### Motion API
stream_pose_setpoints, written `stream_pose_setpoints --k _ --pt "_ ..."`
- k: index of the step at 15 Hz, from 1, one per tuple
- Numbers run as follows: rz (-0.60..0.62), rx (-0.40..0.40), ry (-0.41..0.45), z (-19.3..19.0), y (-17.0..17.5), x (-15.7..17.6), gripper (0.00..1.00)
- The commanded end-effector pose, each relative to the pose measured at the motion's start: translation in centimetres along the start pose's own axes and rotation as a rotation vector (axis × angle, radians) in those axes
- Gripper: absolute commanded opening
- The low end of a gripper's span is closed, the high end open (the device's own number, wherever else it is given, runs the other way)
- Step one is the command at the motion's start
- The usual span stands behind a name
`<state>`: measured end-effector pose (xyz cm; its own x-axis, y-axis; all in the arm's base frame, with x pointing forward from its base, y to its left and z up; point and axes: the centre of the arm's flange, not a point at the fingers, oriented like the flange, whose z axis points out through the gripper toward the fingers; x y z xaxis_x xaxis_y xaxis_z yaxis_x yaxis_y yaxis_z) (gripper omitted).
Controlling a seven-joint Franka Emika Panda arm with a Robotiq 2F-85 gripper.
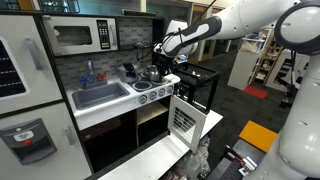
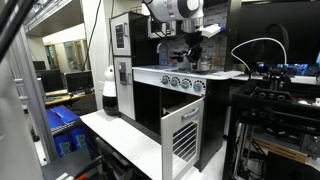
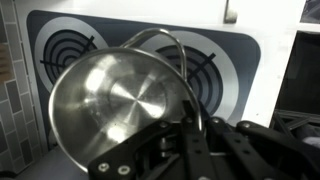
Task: Move the pot from the stove and put it in the stove cabinet
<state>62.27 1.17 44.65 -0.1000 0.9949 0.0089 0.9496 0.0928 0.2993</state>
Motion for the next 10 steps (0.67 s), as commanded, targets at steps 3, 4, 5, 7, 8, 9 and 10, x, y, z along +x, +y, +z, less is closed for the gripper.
stream_pose_setpoints --k 3,4,5,7,8,9,10 --pt "-0.04 -0.068 0.009 -2.2 -1.1 0.2 0.01" --pt "-0.042 -0.072 0.012 -2.8 -1.3 0.3 0.01" --pt "-0.046 -0.062 0.022 -3.4 -1.6 0.4 0.01" --pt "-0.067 -0.052 0.042 -4.7 -2.3 0.7 0.01" --pt "-0.077 -0.046 0.062 -5.6 -2.7 0.8 0.01" --pt "-0.087 -0.038 0.082 -6.4 -3.2 0.9 0.01" --pt "-0.091 -0.028 0.102 -7.2 -3.6 1.0 0.01"
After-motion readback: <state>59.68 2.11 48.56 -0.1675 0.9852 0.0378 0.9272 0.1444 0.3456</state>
